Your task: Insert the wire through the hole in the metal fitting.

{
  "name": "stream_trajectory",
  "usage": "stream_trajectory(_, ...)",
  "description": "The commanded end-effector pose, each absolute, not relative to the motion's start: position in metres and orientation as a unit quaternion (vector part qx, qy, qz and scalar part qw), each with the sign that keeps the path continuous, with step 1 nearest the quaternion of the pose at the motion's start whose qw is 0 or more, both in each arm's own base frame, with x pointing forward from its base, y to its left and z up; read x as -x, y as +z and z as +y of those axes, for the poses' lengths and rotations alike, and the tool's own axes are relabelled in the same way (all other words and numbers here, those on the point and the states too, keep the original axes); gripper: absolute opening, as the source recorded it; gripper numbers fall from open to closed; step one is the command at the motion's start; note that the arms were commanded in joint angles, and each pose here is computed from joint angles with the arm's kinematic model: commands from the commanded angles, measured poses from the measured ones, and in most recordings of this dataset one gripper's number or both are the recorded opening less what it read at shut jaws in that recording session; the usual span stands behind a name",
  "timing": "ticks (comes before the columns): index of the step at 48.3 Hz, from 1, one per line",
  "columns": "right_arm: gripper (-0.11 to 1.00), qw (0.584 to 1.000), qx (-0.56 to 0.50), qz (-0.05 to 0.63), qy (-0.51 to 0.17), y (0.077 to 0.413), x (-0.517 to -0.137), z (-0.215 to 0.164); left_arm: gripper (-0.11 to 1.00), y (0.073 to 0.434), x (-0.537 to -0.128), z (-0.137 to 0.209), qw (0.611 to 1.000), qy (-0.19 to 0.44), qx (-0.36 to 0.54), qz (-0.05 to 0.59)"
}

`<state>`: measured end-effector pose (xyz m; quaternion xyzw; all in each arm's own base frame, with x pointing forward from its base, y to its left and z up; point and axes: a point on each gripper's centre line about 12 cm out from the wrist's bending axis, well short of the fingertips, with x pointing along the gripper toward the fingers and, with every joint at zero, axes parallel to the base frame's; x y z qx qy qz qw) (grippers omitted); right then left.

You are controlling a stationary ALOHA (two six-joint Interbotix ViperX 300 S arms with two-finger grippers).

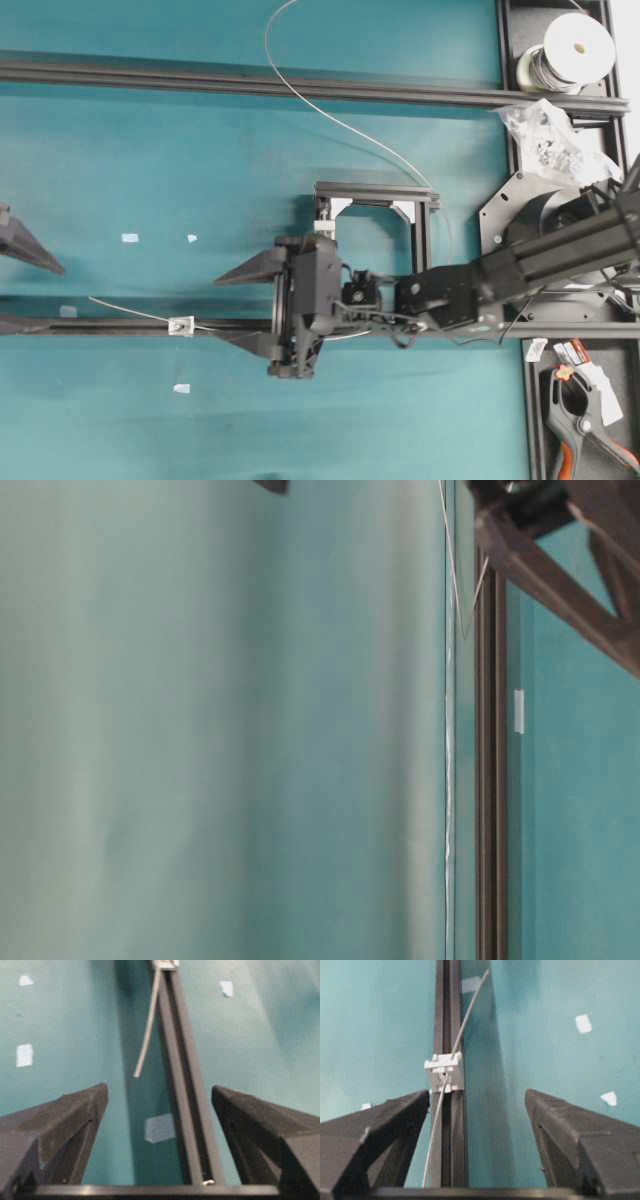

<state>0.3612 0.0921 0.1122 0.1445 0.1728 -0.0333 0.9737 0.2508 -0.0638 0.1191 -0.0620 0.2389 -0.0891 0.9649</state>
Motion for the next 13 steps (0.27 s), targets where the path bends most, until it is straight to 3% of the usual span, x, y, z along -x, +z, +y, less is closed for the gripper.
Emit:
stream_trajectory(1, 0.87, 0.977, -0.15, 0.147, -0.03, 0.134, -0.358, 0.089, 0.66, 0.127, -0.256, -0.059, 0.97, -0.082, 0.064, 0.221)
stream_trajectory(13, 0.87, 0.98, -0.14, 0.135, -0.034, 0.145, -0.344, 0.077, 0.66, 0.134, -0.256, -0.047, 0.975, -0.067, 0.047, 0.205)
